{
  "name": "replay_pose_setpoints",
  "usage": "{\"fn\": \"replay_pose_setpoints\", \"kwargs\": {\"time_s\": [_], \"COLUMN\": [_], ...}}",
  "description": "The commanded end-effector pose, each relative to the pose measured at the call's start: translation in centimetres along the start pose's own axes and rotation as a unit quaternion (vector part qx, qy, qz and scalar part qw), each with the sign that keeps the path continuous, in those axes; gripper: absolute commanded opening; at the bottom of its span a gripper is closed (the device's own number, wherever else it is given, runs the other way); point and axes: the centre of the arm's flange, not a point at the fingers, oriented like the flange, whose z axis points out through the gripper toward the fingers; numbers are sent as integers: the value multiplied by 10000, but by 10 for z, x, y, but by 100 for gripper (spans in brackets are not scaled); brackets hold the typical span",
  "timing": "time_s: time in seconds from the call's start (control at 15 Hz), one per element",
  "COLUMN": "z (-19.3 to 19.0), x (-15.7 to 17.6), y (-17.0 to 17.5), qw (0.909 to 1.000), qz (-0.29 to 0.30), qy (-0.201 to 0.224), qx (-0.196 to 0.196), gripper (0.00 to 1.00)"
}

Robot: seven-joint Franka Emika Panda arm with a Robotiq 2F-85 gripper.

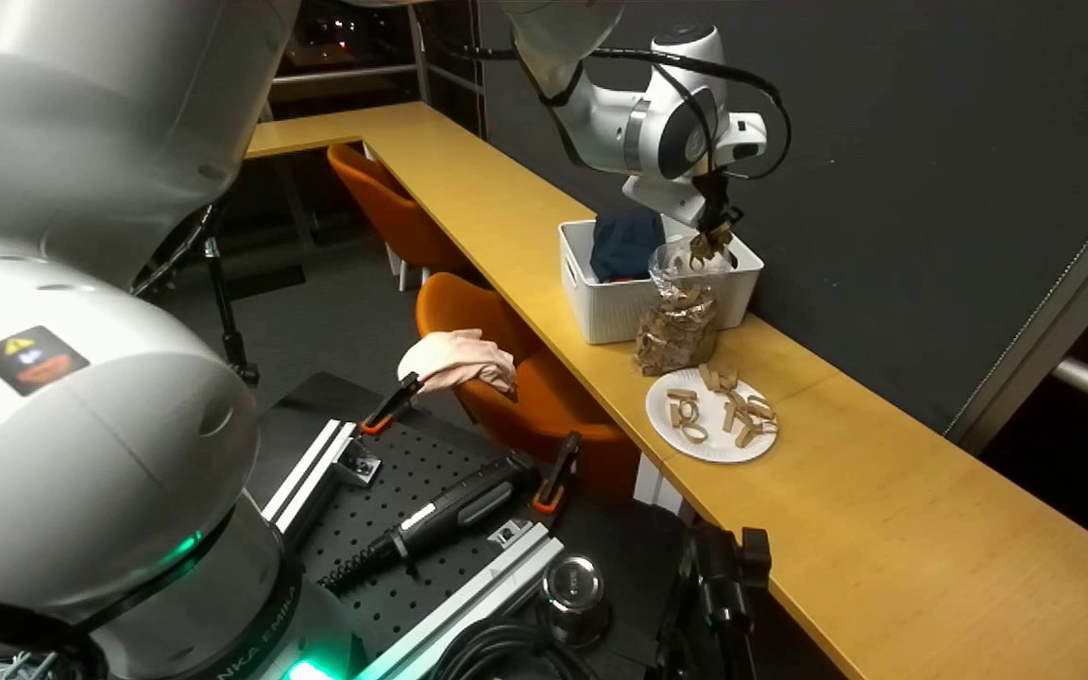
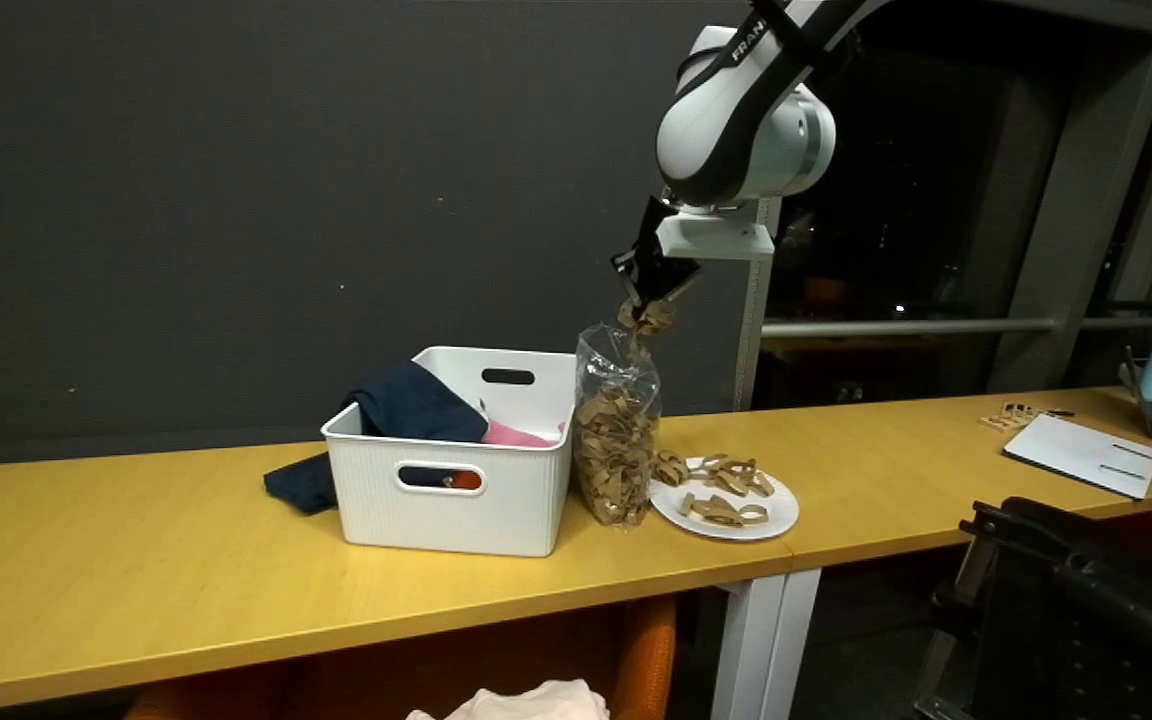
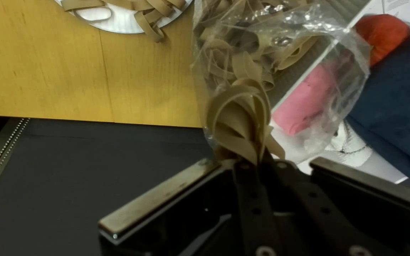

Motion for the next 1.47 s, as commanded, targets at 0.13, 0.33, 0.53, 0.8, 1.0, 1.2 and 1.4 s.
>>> {"fn": "replay_pose_setpoints", "kwargs": {"time_s": [0.13,0.33,0.53,0.8,1.0,1.2,1.4], "z": [1,15,34,44,25,7,8], "x": [2,1,3,2,0,-3,-17], "y": [-26,-28,-25,-25,-22,-10,23], "qw": [9995,9996,9995,9992,9992,9996,9988], "qz": [-193,-220,-217,-252,-170,-85,62], "qy": [231,186,213,279,345,253,60], "qx": [102,57,105,169,100,-104,-472], "gripper": [1,1,32,60,81,99,100]}}
